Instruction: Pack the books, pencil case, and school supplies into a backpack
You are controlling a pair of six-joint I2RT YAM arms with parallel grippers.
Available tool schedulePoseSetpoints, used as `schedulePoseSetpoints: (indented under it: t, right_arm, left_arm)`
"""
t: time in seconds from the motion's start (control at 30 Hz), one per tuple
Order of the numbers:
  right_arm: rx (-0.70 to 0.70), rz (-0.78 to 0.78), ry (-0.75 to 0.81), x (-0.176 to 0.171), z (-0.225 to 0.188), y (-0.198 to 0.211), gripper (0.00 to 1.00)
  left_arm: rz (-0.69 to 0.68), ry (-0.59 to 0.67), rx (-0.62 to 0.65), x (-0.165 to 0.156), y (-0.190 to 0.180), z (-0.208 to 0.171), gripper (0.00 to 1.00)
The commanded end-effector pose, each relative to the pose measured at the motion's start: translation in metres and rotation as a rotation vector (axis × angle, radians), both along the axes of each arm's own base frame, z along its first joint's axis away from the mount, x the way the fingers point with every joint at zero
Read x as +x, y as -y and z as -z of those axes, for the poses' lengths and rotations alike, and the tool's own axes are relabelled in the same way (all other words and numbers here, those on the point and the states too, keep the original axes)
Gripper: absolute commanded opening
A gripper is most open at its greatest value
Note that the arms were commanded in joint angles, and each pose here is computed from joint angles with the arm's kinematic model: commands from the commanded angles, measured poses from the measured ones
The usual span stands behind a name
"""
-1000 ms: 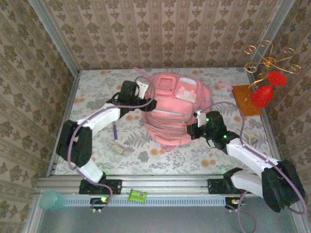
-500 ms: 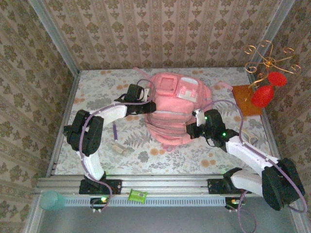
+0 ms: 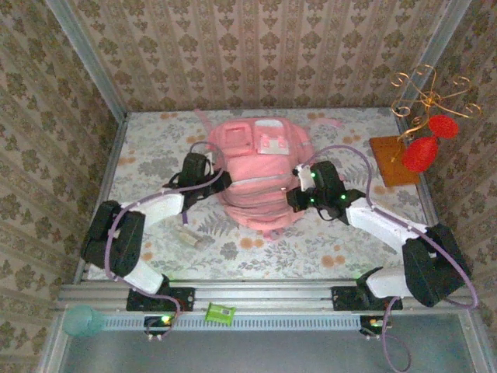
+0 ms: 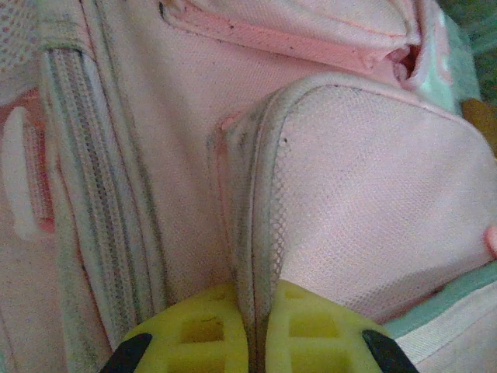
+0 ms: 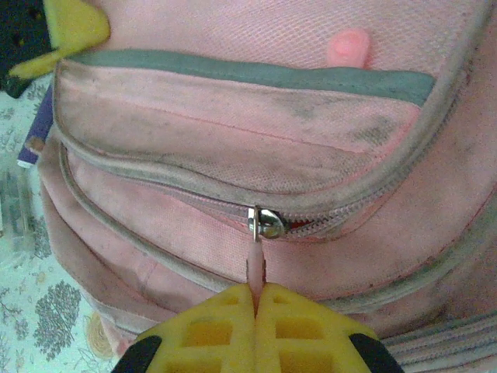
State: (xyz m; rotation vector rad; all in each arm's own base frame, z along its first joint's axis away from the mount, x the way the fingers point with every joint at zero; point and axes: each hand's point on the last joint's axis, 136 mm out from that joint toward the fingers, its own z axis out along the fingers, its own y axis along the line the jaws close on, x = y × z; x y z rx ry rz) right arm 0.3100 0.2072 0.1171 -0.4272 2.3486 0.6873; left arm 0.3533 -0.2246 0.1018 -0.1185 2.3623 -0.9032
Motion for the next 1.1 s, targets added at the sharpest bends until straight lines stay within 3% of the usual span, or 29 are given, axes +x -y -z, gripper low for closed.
schedulePoseSetpoints:
  t: [0.0, 0.2, 0.4, 0.7, 1.07]
  right_arm:
    - [0.033, -0.074, 0.068, 0.004, -0.016, -0.021, 0.00]
    - [0.055, -0.173, 0.060, -0.020, -0.013, -0.054, 0.00]
    - [0.032, -0.205, 0.059, -0.036, -0.008, -0.060, 0.00]
    - [0.020, -0.219, 0.029, -0.035, 0.008, -0.090, 0.00]
    - [0.098, -0.226, 0.066, -0.030, -0.009, -0.132, 0.00]
  left_arm:
    - [-0.150, 0.054, -0.013, 0.002, -0.008, -0.010, 0.00]
    - [-0.227, 0.080, -0.009, -0.003, -0.003, -0.007, 0.00]
    - [-0.249, 0.102, -0.025, -0.001, -0.001, -0.016, 0.00]
    - [-0.206, 0.101, -0.070, -0.012, 0.029, -0.022, 0.00]
    - [-0.171, 0.092, -0.138, -0.029, 0.061, -0.025, 0.00]
